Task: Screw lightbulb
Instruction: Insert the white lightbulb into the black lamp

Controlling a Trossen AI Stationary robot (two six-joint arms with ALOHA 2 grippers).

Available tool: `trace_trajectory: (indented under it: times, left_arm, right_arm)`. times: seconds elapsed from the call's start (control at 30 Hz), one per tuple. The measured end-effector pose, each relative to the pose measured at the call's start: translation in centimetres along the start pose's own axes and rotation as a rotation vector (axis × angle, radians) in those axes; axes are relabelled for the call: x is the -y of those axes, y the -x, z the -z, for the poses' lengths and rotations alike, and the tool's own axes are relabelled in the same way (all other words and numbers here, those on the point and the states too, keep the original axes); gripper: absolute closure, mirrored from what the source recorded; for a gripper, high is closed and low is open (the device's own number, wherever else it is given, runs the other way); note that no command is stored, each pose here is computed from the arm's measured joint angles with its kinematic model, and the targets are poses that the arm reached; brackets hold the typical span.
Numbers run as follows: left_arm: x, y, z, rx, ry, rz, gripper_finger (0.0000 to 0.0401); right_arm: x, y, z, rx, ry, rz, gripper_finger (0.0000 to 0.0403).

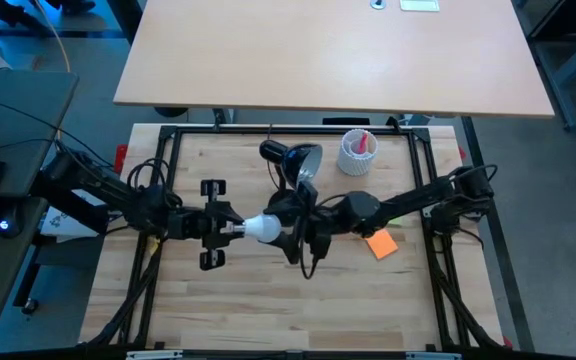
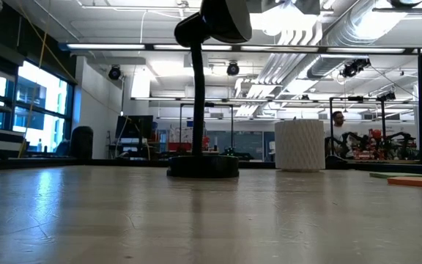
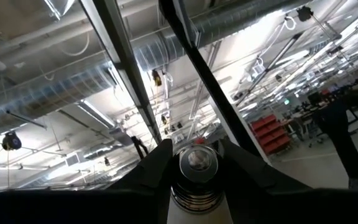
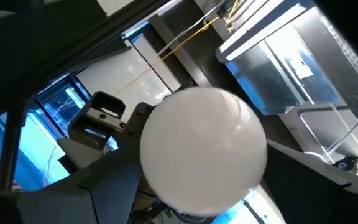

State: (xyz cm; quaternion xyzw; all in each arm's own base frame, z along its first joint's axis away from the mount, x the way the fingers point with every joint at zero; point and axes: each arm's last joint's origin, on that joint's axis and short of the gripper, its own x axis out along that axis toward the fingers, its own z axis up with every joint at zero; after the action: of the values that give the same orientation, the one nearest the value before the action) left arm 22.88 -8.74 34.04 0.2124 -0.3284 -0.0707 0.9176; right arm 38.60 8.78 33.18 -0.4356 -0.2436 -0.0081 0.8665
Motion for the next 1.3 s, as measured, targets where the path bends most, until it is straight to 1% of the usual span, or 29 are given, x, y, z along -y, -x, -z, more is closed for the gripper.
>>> trace_trajectory:
  times: [0.17,0.4,0.5,0.57,0.63,0.8,0.93,1.03,1.1,1.23,1.3]
  left_arm:
    - [0.0,0.0,0.0,-0.006,0.001,-0.001,0.0295]
    - [0.0,0.0,0.1,-0.02,0.001,-0.012,0.0293]
    - [0.0,0.0,0.1,-0.034,0.014,-0.022,0.0285]
    - [-0.1,0.1,0.1,-0.052,0.022,-0.034,0.0275]
    - [-0.1,0.1,0.3,-0.102,0.023,-0.054,0.0261]
    - [-0.5,0.8,0.6,-0.3,0.017,-0.12,0.0218]
    - [-0.7,1.6,0.8,-0.432,0.023,-0.12,0.0188]
    - [-0.8,2.1,0.8,-0.499,0.041,-0.122,0.0178]
    - [-0.9,2.3,0.9,-0.551,0.039,-0.177,0.0177]
    - [-1.2,2.9,1.7,-0.711,-0.004,-0.362,0.0176]
    - [-1.3,3.3,2.0,-0.782,-0.028,-0.458,0.0176]
  right_arm:
    - [0.0,0.0,0.0,0.003,-0.032,-0.003,0.0102]
    - [-0.1,0.0,0.0,0.0,-0.042,-0.009,0.0148]
    - [-0.2,0.0,-0.1,-0.014,-0.054,-0.005,0.0154]
    - [-0.2,0.0,-0.2,-0.055,-0.074,0.013,0.0155]
    - [-0.3,0.1,-0.4,-0.114,-0.082,0.015,0.0156]
    - [0.2,0.7,-1.5,-0.261,-0.056,-0.004,0.0157]
    - [1.8,1.6,-3.5,-0.373,-0.049,0.037,0.0157]
    - [2.9,2.4,-5.1,-0.453,-0.047,0.057,0.0158]
    - [3.4,3.1,-6.0,-0.523,-0.033,0.069,0.0158]
    - [4.5,5.2,-8.3,-0.731,0.016,0.116,0.0158]
    - [4.8,6.7,-9.1,-0.799,0.0,0.072,0.0158]
